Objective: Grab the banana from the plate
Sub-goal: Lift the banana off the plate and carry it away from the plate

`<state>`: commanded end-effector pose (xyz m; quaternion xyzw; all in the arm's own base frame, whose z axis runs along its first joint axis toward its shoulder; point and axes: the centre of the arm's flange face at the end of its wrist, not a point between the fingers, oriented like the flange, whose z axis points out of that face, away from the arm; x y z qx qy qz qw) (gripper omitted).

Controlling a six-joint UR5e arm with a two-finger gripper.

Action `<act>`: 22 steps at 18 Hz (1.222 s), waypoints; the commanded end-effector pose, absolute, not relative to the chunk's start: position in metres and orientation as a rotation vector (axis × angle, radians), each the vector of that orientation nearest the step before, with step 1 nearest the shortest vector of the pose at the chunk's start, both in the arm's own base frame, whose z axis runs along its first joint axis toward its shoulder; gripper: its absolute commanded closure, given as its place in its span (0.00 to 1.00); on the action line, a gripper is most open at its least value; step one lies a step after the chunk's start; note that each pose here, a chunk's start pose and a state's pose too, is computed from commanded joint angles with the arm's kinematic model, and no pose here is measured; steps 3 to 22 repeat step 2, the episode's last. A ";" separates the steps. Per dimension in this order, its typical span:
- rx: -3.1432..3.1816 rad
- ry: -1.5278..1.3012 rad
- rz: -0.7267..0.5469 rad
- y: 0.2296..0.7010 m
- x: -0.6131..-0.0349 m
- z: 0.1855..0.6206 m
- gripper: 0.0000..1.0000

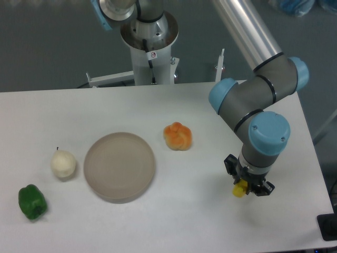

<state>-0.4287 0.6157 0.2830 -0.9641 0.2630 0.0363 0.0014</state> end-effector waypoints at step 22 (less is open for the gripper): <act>-3.022 0.857 0.106 0.614 -0.429 0.282 1.00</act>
